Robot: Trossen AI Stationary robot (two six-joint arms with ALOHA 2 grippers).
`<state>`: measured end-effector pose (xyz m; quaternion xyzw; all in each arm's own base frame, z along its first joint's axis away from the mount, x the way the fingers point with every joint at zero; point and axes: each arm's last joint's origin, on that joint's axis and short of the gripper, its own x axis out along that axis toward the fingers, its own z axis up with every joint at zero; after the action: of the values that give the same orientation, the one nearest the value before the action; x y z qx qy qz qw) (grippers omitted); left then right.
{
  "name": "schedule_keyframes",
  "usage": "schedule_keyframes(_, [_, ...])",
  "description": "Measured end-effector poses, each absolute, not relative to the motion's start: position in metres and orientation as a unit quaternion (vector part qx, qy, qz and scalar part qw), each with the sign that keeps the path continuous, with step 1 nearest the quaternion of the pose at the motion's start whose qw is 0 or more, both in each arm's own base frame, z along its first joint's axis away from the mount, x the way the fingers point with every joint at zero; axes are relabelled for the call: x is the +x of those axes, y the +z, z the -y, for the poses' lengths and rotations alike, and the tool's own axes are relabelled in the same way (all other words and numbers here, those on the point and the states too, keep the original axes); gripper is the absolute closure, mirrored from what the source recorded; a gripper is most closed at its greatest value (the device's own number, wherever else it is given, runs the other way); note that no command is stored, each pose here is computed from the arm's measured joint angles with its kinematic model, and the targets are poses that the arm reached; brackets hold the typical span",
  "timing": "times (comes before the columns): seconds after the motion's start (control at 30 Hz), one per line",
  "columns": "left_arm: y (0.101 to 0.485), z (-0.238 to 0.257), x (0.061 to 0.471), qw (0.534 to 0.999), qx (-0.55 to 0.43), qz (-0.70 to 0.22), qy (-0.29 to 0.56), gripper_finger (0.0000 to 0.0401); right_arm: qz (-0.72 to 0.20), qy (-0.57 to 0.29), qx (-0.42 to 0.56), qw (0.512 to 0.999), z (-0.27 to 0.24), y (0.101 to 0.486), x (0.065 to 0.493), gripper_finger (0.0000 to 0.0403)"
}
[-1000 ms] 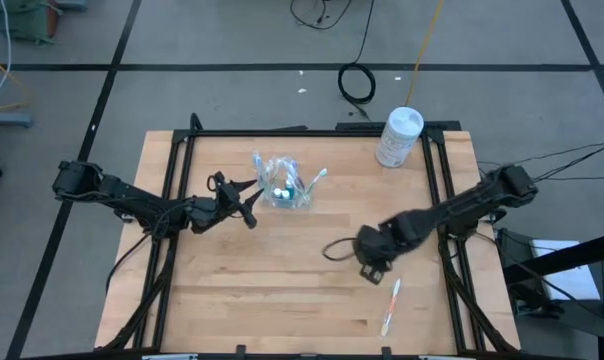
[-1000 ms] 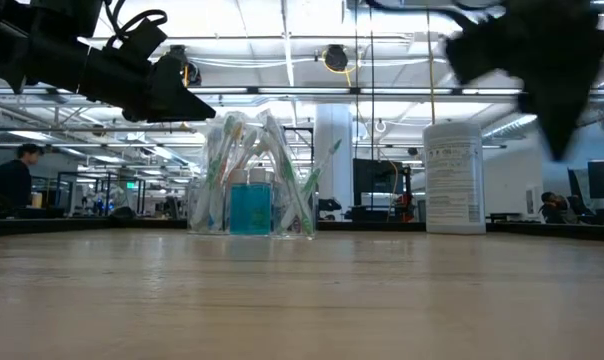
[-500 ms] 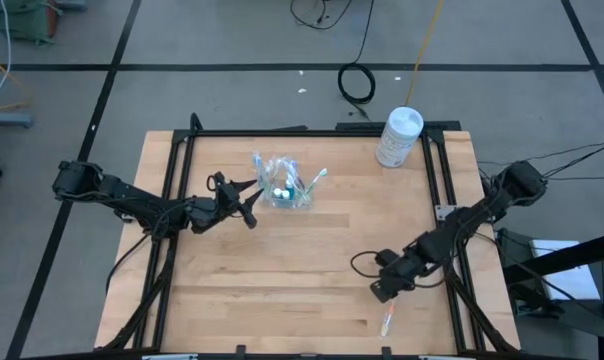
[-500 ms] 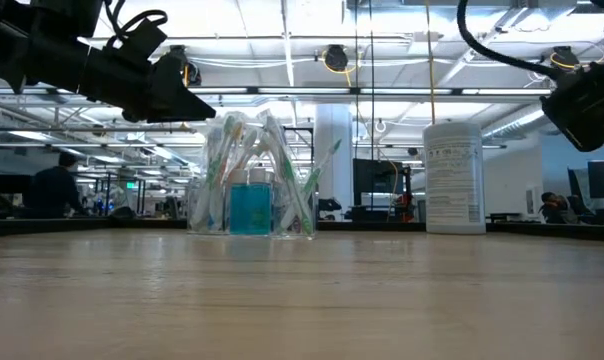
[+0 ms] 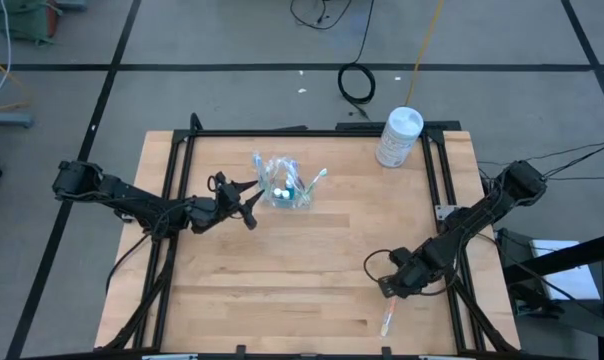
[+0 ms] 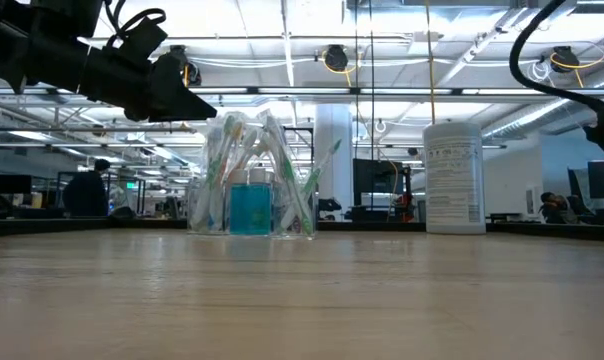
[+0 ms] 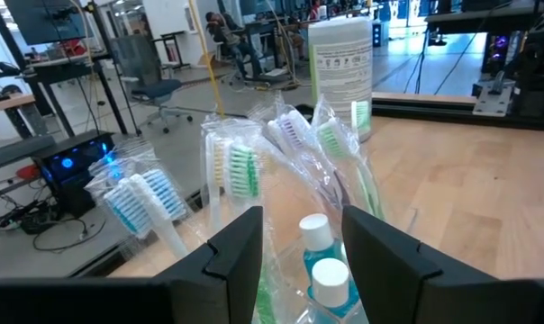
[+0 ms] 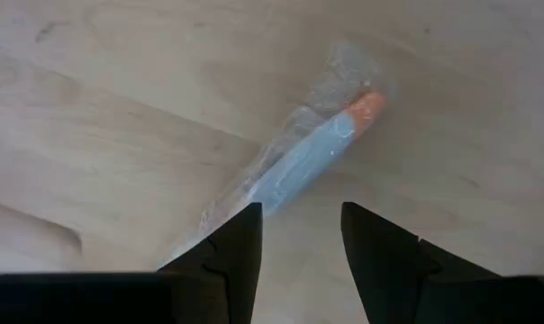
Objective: Pick & Place toothbrushing station
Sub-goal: Put the orange toothbrush into the transparent organizer
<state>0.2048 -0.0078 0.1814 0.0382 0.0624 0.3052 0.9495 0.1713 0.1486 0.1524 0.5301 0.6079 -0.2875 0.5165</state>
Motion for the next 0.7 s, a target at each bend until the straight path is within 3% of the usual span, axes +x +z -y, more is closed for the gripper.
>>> schedule_keyframes(0.2, [0.181, 0.008, 0.205, 0.95, 0.038, -0.062, 0.305, 0.0244, -0.581, -0.284, 0.521, 0.557, -0.144, 0.152, 0.177, 0.0259])
schedule_keyframes(0.7, [0.181, 0.008, 0.205, 0.95, 0.038, -0.062, 0.304, 0.0244, -0.565, -0.238, 0.558, 0.559, -0.138, 0.129, 0.171, 0.0259])
